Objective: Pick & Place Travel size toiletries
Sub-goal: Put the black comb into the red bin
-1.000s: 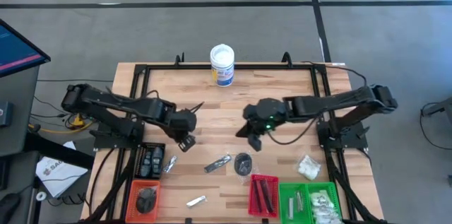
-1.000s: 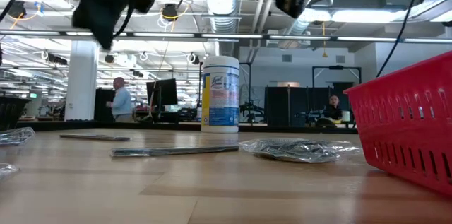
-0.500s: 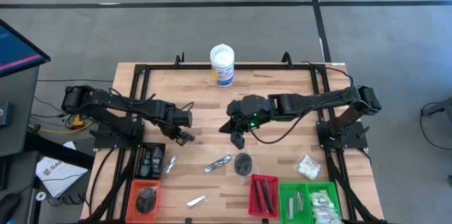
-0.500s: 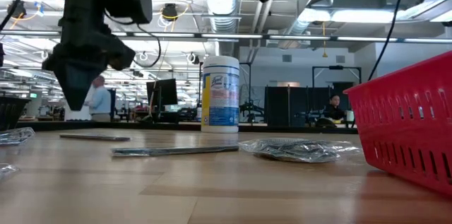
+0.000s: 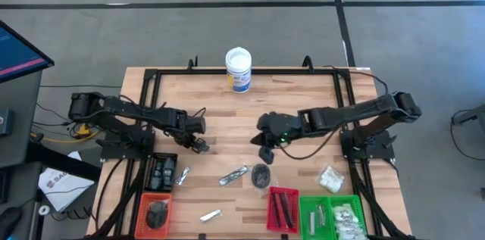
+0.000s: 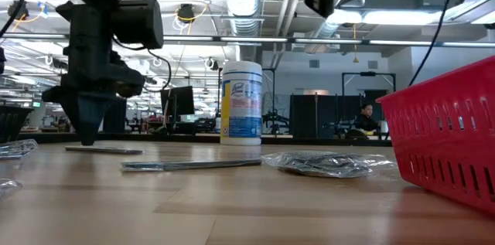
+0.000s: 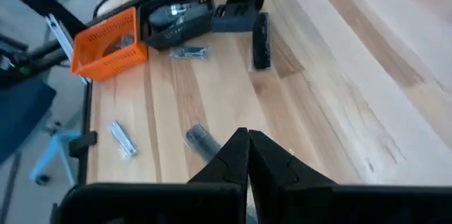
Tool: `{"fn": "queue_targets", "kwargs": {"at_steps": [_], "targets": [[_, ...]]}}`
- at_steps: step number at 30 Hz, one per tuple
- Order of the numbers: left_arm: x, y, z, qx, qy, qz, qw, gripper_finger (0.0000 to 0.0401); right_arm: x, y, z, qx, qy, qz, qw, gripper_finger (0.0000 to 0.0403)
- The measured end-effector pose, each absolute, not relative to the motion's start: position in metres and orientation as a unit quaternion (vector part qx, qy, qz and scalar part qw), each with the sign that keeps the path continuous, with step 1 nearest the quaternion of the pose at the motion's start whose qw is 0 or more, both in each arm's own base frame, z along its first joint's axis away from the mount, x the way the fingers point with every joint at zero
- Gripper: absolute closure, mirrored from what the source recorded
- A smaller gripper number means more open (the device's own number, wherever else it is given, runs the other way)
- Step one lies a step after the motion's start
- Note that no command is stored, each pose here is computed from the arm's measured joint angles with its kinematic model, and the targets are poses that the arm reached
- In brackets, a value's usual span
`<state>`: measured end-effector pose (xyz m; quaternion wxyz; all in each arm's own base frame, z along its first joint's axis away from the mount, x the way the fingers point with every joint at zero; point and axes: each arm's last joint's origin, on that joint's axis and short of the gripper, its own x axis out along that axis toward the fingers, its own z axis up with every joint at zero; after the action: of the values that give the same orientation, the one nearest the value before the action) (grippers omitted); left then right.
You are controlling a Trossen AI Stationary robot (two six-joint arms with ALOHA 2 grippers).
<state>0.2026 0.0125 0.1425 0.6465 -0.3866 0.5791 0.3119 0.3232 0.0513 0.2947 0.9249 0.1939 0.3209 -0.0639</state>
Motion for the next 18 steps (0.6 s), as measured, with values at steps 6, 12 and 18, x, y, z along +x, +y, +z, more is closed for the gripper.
{"fn": "queue_targets", "kwargs": {"at_steps": [6, 12, 18], "targets": [[0.224, 0.011, 0.125, -0.401, 0.588, 0.260, 0.653, 0.0401, 0.290, 0.043, 0.280, 0.265, 0.288, -0.085, 0.916, 0.0403], [0.258, 0.015, 0.123, -0.362, 0.586, 0.205, 0.695, 0.0401, 0.273, 0.038, 0.274, 0.289, 0.292, -0.091, 0.907, 0.0403], [0.291, 0.028, 0.127, -0.303, 0.581, 0.180, 0.734, 0.0401, 0.271, 0.038, 0.272, 0.300, 0.293, -0.090, 0.903, 0.0403]]}}
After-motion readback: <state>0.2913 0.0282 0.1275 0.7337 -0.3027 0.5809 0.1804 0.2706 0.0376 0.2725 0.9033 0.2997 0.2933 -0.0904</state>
